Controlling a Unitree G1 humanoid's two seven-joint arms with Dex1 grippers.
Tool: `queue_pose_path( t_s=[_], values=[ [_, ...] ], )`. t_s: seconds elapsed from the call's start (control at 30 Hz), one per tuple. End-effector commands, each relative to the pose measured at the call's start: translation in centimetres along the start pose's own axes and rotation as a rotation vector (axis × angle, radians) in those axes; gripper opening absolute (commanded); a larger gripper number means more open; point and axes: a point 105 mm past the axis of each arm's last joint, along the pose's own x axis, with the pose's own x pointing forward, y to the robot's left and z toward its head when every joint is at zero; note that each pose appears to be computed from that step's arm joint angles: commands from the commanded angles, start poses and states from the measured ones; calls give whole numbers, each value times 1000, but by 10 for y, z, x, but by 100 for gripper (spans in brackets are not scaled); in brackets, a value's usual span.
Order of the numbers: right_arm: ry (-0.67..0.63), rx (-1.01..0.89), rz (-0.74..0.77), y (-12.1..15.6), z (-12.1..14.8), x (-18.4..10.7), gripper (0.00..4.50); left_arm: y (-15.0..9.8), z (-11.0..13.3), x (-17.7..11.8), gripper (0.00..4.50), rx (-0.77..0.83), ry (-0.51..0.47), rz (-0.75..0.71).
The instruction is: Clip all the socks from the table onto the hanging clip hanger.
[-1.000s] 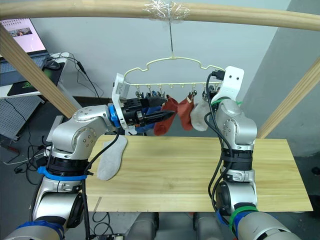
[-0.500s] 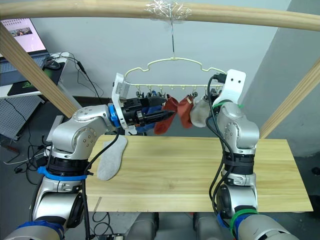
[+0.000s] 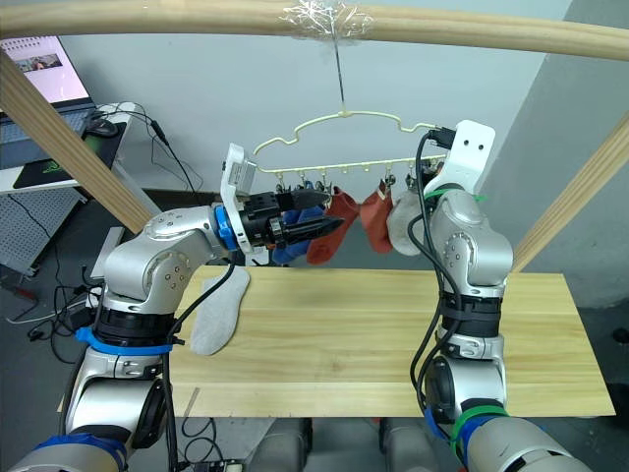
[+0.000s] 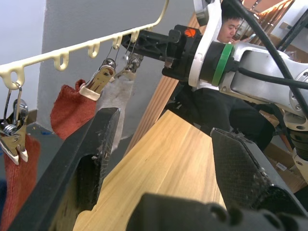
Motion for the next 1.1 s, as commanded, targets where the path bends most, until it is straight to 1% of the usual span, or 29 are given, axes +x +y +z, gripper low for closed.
queue_pose_path(
  t_s=[0.03,0.23,0.5,1.1],
  values=[
    [-58,-8,10,2,18,-1,237,-2,5,1,348,31,-15,-1],
    [-33,-9,-9,-3,10,-4,237,-2,4,1,348,30,-14,-1],
    [3,7,-10,2,0,-12,237,-2,4,2,348,30,-14,-3],
    [35,31,16,15,-6,-18,237,-2,1,3,348,31,-12,3]
  ],
)
